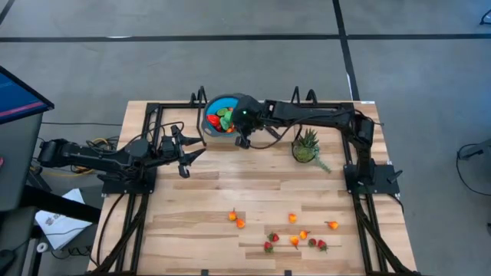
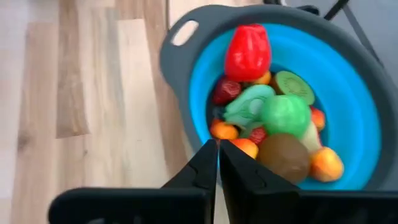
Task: Pick & Place Fruit
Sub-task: Put the pear into the basket
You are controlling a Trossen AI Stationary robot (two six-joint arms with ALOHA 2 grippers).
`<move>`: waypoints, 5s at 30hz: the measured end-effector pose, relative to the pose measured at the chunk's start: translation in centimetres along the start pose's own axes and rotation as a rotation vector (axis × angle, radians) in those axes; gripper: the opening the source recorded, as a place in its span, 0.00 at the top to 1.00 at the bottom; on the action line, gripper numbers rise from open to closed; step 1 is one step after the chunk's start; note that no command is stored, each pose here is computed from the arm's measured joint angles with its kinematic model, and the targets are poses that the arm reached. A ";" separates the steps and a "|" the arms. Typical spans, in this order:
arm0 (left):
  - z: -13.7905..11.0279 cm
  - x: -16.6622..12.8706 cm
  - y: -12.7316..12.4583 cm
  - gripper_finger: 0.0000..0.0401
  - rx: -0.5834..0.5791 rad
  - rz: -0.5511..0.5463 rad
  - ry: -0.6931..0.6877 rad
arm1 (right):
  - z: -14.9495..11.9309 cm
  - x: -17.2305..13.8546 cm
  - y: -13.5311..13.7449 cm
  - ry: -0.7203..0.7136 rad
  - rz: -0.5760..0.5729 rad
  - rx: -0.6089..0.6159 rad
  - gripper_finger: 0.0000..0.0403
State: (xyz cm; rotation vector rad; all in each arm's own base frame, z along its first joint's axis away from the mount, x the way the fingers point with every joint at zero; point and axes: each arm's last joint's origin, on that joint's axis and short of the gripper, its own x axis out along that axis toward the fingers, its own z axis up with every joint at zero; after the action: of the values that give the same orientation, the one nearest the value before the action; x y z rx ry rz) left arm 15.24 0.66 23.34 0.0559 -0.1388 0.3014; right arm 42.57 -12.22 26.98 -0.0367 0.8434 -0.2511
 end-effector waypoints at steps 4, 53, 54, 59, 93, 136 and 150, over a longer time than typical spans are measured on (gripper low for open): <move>0.0 0.0 0.0 0.57 0.000 0.000 0.000 | -0.4 0.3 0.6 0.009 0.011 -0.008 0.99; 0.2 0.0 0.0 0.57 -0.006 0.001 -0.017 | -18.2 -13.9 8.5 -0.526 0.170 0.061 1.00; 0.2 0.0 0.0 0.57 -0.006 0.002 -0.017 | -18.6 -14.1 8.8 -0.531 0.185 0.052 1.00; 0.2 0.0 0.0 0.57 -0.005 0.003 -0.016 | -20.5 -15.3 10.1 -0.545 0.266 0.011 1.00; 0.1 0.0 0.0 0.57 -0.005 0.005 -0.014 | -31.0 -21.7 15.5 0.622 0.382 0.474 1.00; 0.1 0.0 0.0 0.57 -0.016 0.005 -0.014 | -32.8 -17.1 21.6 0.737 0.199 0.517 0.64; 0.1 0.0 0.0 0.57 -0.016 0.005 -0.013 | -33.4 -15.9 22.5 0.762 0.192 0.456 0.63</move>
State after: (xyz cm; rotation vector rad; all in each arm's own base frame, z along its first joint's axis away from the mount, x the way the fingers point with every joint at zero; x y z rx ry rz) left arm 15.22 0.68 23.48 0.0419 -0.1547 0.3051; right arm 12.21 15.54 13.46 0.5976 1.5163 -0.2732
